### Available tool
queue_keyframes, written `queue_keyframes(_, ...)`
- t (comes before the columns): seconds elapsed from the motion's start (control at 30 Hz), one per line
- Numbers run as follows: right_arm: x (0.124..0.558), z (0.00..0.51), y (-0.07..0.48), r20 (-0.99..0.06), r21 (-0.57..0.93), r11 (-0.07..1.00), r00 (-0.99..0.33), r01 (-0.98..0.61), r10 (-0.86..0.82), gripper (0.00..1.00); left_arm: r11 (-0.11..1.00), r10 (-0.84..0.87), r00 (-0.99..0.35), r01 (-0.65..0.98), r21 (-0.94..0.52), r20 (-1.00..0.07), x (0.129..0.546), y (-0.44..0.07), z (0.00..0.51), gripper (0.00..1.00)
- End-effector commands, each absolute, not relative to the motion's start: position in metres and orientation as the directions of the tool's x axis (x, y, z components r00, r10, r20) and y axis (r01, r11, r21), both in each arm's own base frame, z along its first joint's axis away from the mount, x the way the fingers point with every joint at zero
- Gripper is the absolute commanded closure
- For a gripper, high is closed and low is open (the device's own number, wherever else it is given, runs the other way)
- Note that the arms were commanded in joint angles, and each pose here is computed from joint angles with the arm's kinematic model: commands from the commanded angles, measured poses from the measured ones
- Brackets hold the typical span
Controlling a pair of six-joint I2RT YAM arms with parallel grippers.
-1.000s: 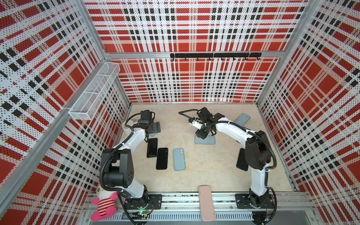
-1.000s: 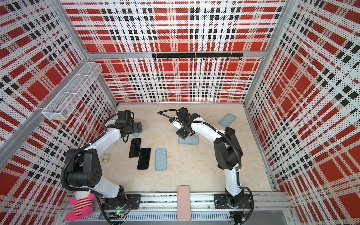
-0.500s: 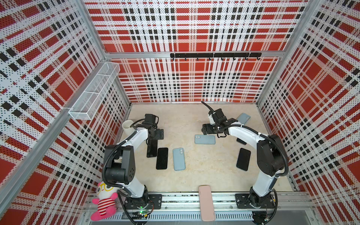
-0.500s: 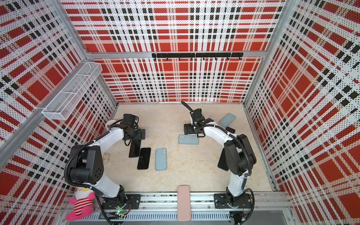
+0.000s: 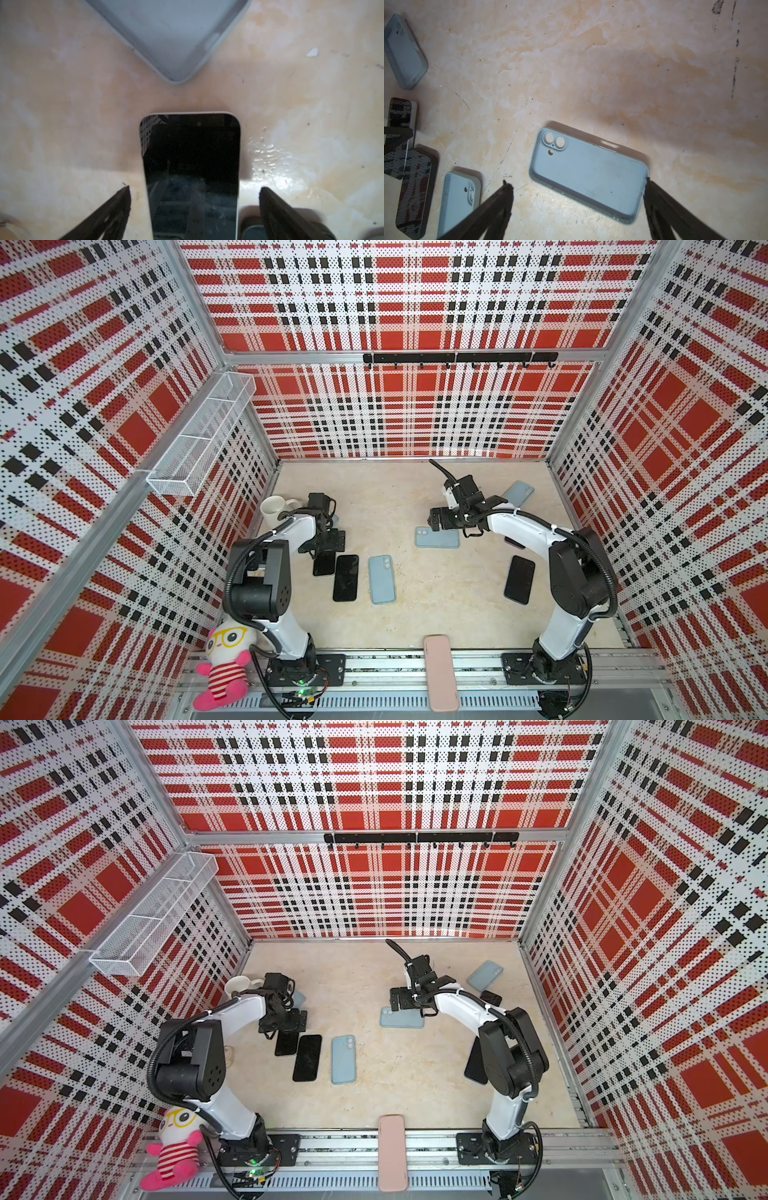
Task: Put the phone into the phone case
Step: 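Lower the left gripper onto the black phone beside the mug and grasp it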
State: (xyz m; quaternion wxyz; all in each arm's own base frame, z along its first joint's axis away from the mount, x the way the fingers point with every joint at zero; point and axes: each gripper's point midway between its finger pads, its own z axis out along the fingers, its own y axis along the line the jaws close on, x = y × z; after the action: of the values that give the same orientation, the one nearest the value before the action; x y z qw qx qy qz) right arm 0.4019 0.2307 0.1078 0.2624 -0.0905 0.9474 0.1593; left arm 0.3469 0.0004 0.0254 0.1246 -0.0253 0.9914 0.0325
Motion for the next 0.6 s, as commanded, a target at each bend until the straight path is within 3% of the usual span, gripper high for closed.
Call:
queue_keyframes(0.0,0.405,0.124,0.231,-0.567,0.257,0.931,-0.821,-0.258,-0.071,0.0,0.998,-0.014,-0.983,-0.024,0.052,-0.184,0.338,0.0,0.012,0.02)
queue_keyframes(0.33,0.412,0.115,0.233,-0.558,0.245,0.937,-0.826,-0.251,-0.075,0.0,0.999,-0.028,-0.987,-0.032,0.025,-0.159,0.331,-0.003,0.003,0.01)
queue_keyframes(0.57,0.415,0.114,0.231,-0.564,0.228,0.942,-0.822,-0.245,-0.078,0.0,0.999,-0.039,-0.987,-0.041,0.008,-0.154,0.331,-0.002,0.003,0.19)
